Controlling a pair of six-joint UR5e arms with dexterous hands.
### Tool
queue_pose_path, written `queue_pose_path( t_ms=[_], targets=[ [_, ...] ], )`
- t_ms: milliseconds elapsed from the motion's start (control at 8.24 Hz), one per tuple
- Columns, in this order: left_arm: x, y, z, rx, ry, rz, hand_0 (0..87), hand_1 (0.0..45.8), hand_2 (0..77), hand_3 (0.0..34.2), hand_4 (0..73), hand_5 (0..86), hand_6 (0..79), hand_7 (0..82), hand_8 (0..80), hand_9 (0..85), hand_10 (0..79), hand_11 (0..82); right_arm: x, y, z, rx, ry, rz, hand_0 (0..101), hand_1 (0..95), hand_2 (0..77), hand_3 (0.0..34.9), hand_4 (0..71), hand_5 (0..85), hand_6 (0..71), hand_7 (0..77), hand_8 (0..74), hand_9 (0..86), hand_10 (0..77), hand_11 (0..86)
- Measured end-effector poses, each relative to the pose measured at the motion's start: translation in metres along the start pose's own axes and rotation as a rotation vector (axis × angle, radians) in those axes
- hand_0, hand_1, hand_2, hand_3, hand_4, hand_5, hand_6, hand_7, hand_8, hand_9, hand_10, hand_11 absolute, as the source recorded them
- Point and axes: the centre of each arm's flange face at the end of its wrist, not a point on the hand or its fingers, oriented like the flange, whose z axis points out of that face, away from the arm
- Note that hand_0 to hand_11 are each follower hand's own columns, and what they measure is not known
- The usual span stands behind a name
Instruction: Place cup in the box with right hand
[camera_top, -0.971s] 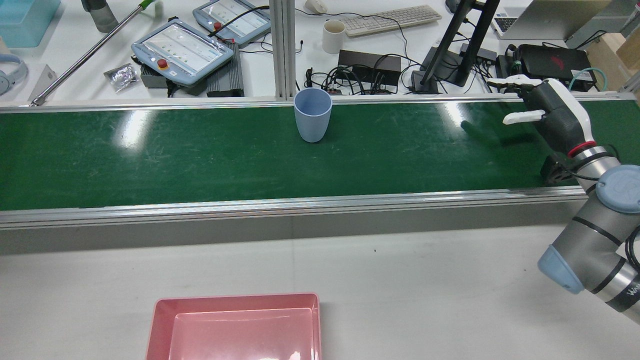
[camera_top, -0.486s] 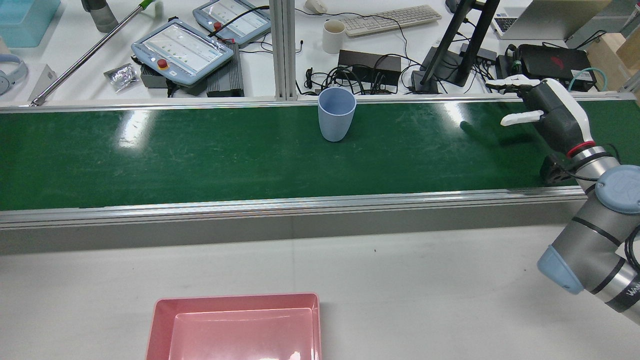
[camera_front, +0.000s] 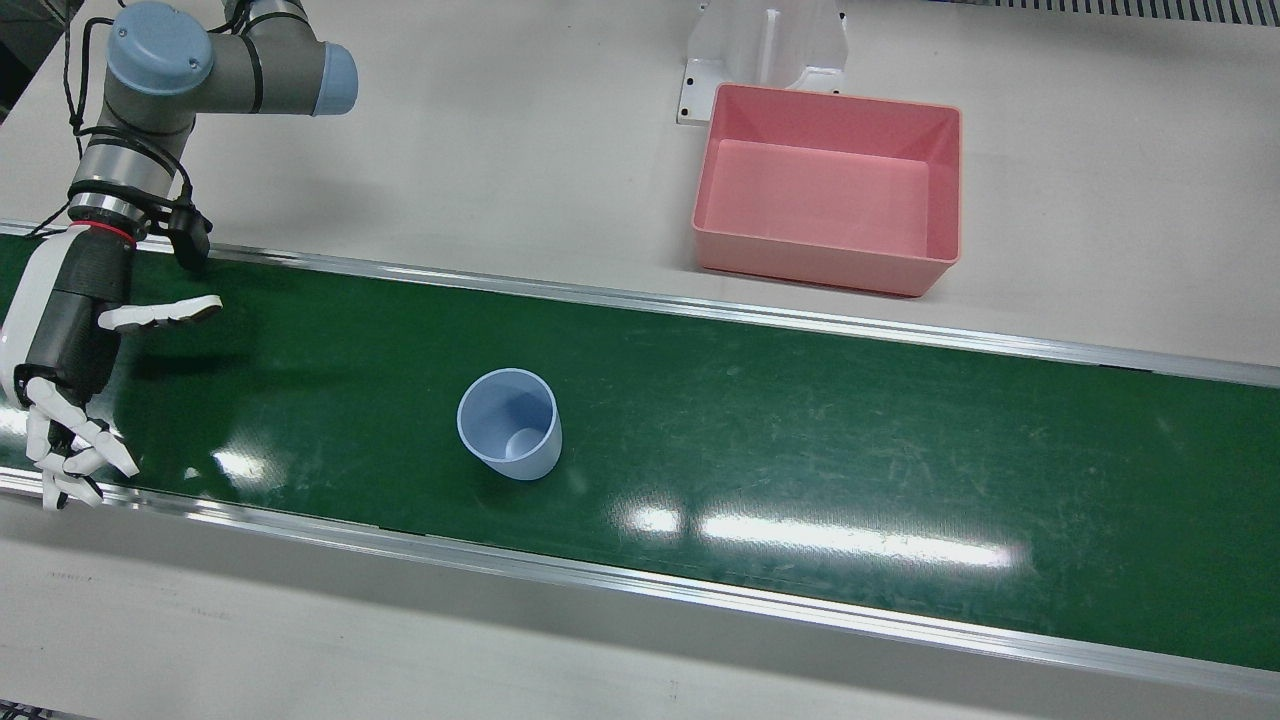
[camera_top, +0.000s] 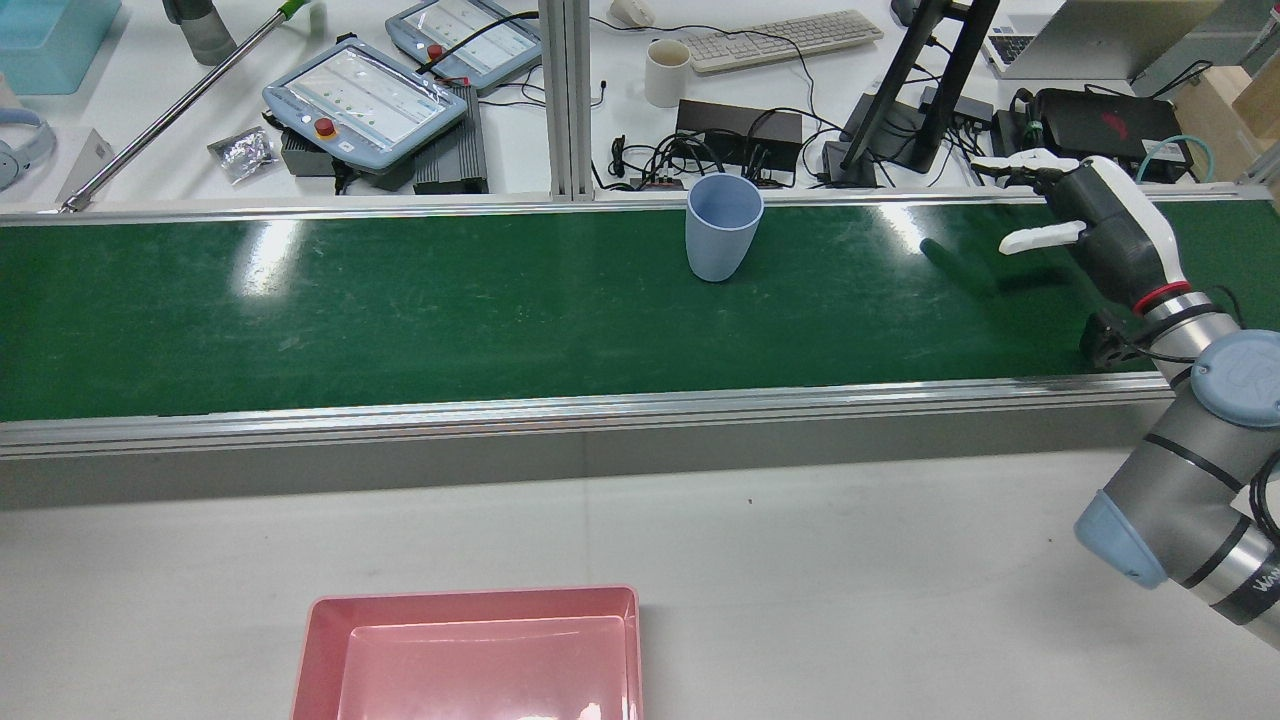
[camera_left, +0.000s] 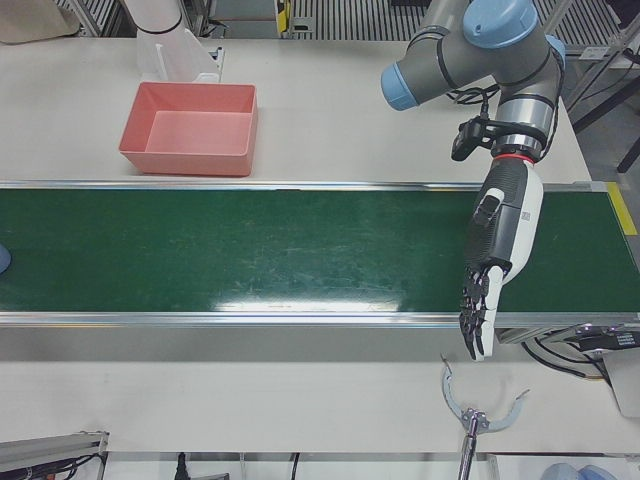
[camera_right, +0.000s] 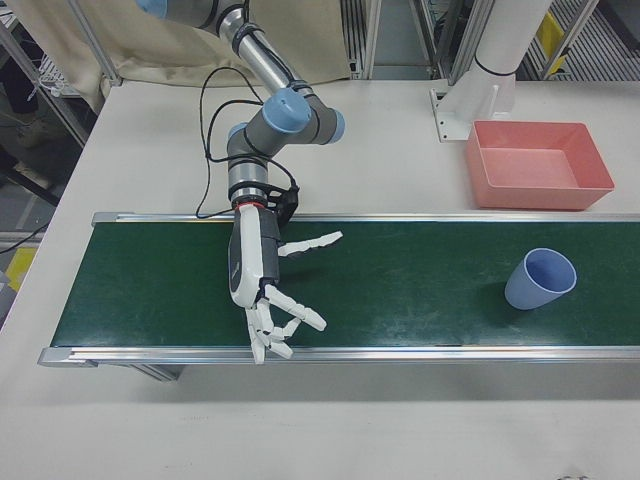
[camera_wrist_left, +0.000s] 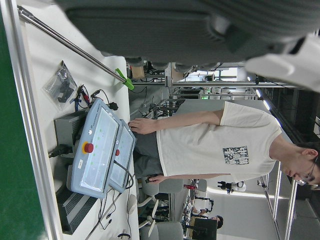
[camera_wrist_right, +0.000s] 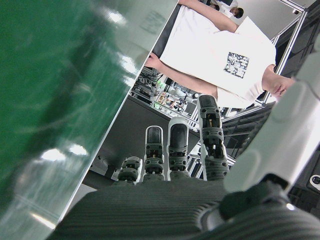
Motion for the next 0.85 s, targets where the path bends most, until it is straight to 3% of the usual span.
queue_pose_path(
  t_ms=[729, 850],
  targets=[
    [-0.001, 0.0, 0.0, 0.0, -0.001, 0.0, 0.0, 0.5, 0.5, 0.0, 0.0, 0.0, 0.0, 0.0, 0.0, 0.0, 0.0, 0.0, 0.01, 0.006, -0.001, -0.011, 0.018, -0.018, 46, 1.1, 0.5, 0.0, 27.8, 2.7, 13.6, 63.8, 12.5, 27.3, 5.5, 9.3],
    [-0.001, 0.0, 0.0, 0.0, -0.001, 0.0, 0.0, 0.5, 0.5, 0.0, 0.0, 0.0, 0.0, 0.0, 0.0, 0.0, 0.0, 0.0, 0.011, 0.006, -0.001, -0.011, 0.019, -0.019, 46, 1.1, 0.5, 0.0, 27.8, 2.7, 13.6, 63.8, 8.2, 27.3, 5.5, 9.3]
  ],
)
